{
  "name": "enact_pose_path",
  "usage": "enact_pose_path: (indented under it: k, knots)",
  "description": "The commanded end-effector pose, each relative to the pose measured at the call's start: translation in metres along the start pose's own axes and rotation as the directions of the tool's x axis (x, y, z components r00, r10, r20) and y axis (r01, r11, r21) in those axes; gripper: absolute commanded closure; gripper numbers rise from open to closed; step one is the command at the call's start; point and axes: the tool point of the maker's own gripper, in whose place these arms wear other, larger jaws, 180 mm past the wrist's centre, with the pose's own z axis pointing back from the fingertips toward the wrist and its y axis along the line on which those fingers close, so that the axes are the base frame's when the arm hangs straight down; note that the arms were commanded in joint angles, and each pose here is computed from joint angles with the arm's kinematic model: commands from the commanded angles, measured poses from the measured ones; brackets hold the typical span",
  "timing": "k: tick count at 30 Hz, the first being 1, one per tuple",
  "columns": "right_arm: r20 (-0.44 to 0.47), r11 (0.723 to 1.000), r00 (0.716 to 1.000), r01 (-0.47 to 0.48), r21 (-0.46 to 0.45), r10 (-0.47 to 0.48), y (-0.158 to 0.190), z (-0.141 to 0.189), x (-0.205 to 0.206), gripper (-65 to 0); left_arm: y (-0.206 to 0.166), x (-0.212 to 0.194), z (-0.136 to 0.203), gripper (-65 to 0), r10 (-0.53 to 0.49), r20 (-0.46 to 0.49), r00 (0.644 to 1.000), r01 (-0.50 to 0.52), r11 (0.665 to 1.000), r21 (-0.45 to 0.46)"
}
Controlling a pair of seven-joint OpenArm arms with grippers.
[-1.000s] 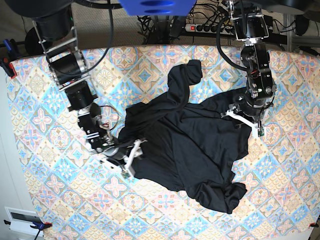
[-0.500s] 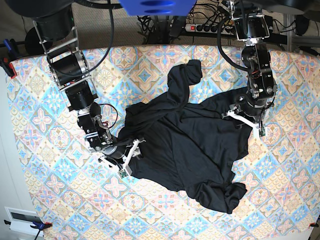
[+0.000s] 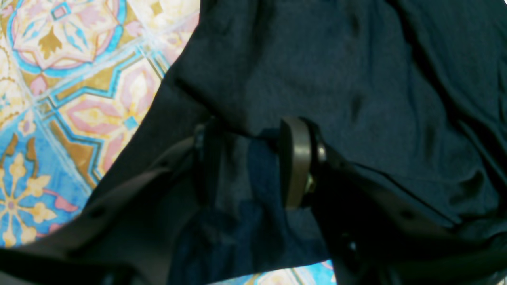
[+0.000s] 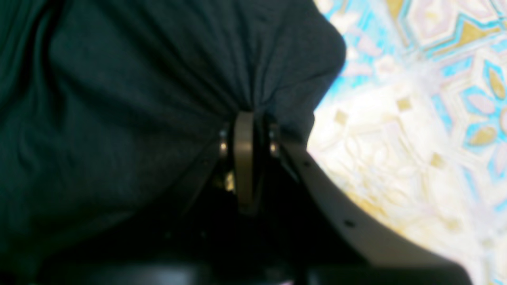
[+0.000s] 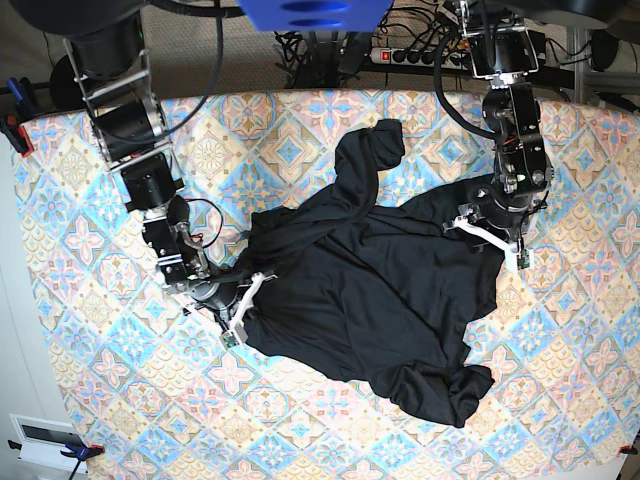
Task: Layout the t-shirt on the table in an organized manner, then fold the t-shirt properly
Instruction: 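Pull the shirt edge outward with the right gripper, then grasp the shirt fabric with the left gripper near the sleeve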
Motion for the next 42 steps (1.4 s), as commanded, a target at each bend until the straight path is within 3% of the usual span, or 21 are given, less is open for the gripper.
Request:
enact_pose_path:
  k: [1,6,10,18,21,23,28,36,42]
  knots:
    - [0.063,0.999,0.998,0.0,-0.047,0.002,-0.025,0.011,0.027,-0.4,-0.001,0.018,0.003,-24.3,-0.008,0.055,0.998,0.008,1.0,-0.004]
    - [0.108,0.986,0.991,0.091,-0.137,-0.076,-0.076,0.041,0.014,0.0,-0.001,0.02,0.003,-24.3,-0.008,0.06,0.998,0.008,1.0,-0.004]
    - [0.133,0.949,0.975,0.204,-0.239,-0.176,-0.13,0.078,-0.009,0.0,-0.001,0.021,0.003,-24.3,-0.007,0.065,0.998,0.008,1.0,-0.004]
    - [0.227,0.823,0.918,0.393,-0.409,-0.325,-0.208,0.162,-0.066,0.0,-0.004,0.031,-0.004,-24.3,0.0,0.073,0.997,0.001,1.0,-0.009]
    - [0.264,0.768,0.889,0.456,-0.45,-0.374,-0.224,0.185,-0.09,0.0,-0.004,0.036,-0.015,-24.3,0.013,0.06,0.998,-0.013,1.0,-0.009]
    - [0.268,0.745,0.879,0.477,-0.467,-0.395,-0.228,0.194,-0.105,0.0,-0.005,0.042,-0.021,-24.3,0.025,0.061,0.998,-0.024,1.0,-0.014]
    - [0.241,0.741,0.879,0.476,-0.474,-0.41,-0.221,0.195,-0.124,0.0,-0.017,0.072,-0.035,-24.3,0.054,0.086,0.995,-0.051,0.998,-0.041]
    - [0.306,0.779,0.9,0.424,-0.462,-0.309,-0.22,0.206,-0.078,0.0,-0.071,0.098,-0.086,-24.5,0.16,0.012,0.987,-0.157,0.978,-0.136]
    - [0.309,0.78,0.901,0.421,-0.462,-0.304,-0.219,0.207,-0.076,0.0,-0.119,0.075,-0.112,-24.6,-0.004,-0.103,0.995,-0.014,0.985,-0.173]
